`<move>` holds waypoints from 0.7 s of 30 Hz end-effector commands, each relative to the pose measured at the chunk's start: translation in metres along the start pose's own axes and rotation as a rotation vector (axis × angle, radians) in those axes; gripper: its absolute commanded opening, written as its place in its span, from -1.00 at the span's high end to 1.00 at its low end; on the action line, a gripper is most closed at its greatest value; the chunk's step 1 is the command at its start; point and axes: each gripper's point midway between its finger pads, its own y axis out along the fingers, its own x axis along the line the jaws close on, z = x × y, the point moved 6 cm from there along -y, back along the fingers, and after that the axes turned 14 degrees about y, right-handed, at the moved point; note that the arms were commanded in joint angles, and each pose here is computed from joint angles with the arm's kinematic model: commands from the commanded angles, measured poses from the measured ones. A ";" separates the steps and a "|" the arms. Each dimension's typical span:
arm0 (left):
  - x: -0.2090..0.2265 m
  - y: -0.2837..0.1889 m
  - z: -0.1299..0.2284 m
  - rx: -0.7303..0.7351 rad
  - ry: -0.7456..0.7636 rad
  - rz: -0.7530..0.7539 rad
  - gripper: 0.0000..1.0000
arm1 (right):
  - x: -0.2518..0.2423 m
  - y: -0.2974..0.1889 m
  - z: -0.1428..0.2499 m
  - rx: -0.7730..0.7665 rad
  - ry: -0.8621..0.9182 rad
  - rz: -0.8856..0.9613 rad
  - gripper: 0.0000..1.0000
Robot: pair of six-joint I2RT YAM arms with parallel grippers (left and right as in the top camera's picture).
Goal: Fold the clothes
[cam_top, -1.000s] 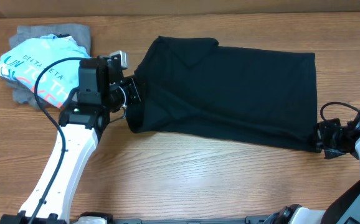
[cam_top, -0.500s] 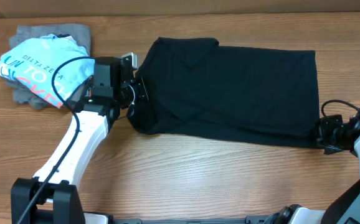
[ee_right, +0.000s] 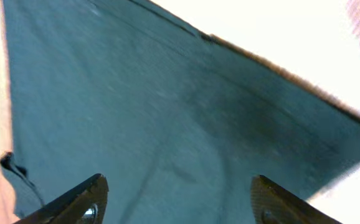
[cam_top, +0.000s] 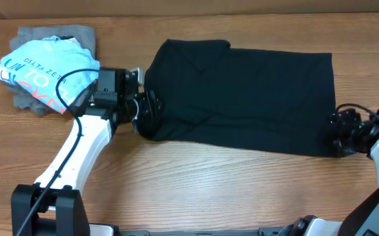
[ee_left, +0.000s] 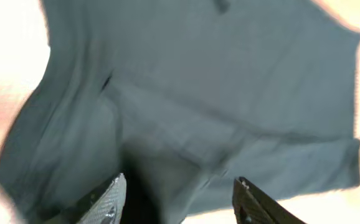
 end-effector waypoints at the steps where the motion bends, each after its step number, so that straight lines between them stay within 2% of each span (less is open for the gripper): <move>1: 0.010 -0.003 0.010 0.068 0.086 -0.045 -0.24 | -0.003 -0.004 0.001 0.018 -0.035 0.024 -0.54; 3: 0.017 -0.004 0.022 0.136 0.088 -0.110 -0.31 | -0.007 -0.004 0.007 0.051 -0.059 0.042 -0.55; 6: 0.024 -0.003 0.032 0.179 0.093 -0.172 -0.53 | -0.011 -0.005 0.014 0.102 -0.100 0.052 -0.55; 9: 0.025 0.001 0.027 0.157 0.143 -0.159 -0.52 | -0.014 -0.006 0.018 0.126 -0.118 0.062 -0.55; 11: 0.024 0.004 0.018 0.109 0.166 -0.147 -0.48 | -0.014 -0.006 0.018 0.128 -0.117 0.063 -0.55; 15: 0.018 0.010 0.000 0.016 0.181 -0.091 -0.11 | -0.014 -0.006 0.018 0.127 -0.117 0.063 -0.55; 21: 0.018 0.040 -0.001 0.024 0.203 -0.056 -0.08 | -0.014 -0.006 0.018 0.124 -0.118 0.061 -0.55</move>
